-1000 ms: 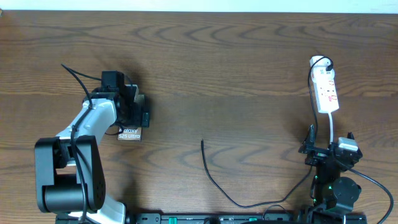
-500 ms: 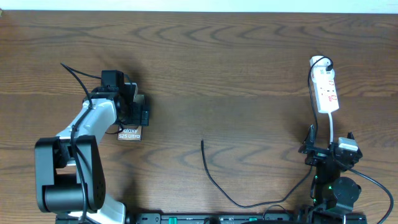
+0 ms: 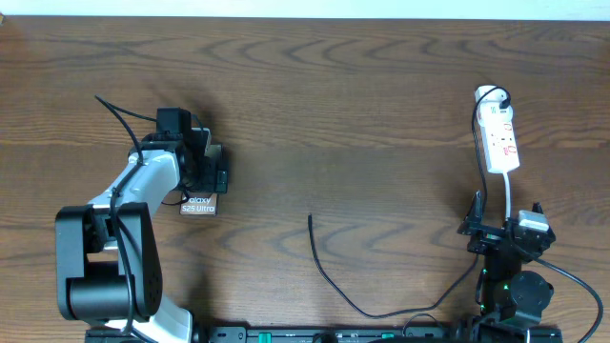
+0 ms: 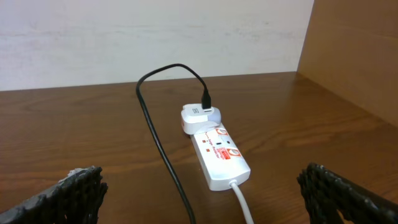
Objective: Plug charger to phone and switch on socket
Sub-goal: 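Close the left gripper on the phone box sides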
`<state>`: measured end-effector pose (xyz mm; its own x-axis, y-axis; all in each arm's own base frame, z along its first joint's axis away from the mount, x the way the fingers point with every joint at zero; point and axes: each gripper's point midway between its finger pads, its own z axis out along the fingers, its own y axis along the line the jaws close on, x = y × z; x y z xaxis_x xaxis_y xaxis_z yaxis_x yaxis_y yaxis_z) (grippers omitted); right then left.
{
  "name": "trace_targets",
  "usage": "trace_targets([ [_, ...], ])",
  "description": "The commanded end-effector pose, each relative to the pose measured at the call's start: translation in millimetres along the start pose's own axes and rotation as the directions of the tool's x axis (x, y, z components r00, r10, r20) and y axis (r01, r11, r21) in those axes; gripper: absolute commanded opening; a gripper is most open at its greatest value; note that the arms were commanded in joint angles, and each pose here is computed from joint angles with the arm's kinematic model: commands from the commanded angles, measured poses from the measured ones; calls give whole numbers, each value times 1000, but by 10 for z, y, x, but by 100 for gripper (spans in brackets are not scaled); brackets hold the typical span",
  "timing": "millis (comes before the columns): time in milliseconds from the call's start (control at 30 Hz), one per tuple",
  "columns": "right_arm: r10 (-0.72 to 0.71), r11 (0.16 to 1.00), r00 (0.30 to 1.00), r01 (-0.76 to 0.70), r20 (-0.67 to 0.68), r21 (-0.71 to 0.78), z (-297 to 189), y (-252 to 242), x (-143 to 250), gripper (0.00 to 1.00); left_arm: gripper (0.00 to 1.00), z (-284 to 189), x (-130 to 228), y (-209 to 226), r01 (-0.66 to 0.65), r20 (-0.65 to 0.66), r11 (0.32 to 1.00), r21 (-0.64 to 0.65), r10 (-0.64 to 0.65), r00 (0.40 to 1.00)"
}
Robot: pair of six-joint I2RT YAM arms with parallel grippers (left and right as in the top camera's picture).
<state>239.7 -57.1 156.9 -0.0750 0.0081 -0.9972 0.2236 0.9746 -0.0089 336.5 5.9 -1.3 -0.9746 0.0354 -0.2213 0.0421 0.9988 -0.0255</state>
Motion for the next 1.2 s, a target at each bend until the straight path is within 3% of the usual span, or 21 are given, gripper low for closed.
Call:
trace_targets([
  [0,10,1000,1000,-10,0,11,-3,-20,4,99,98,73,58,24,-17,-25,1000,-2,17,1000],
  [1167,10,1000,1000,-10,0,11,-3,-20,4,99,98,113,52,131,-60,-34,995,-82,58,998],
])
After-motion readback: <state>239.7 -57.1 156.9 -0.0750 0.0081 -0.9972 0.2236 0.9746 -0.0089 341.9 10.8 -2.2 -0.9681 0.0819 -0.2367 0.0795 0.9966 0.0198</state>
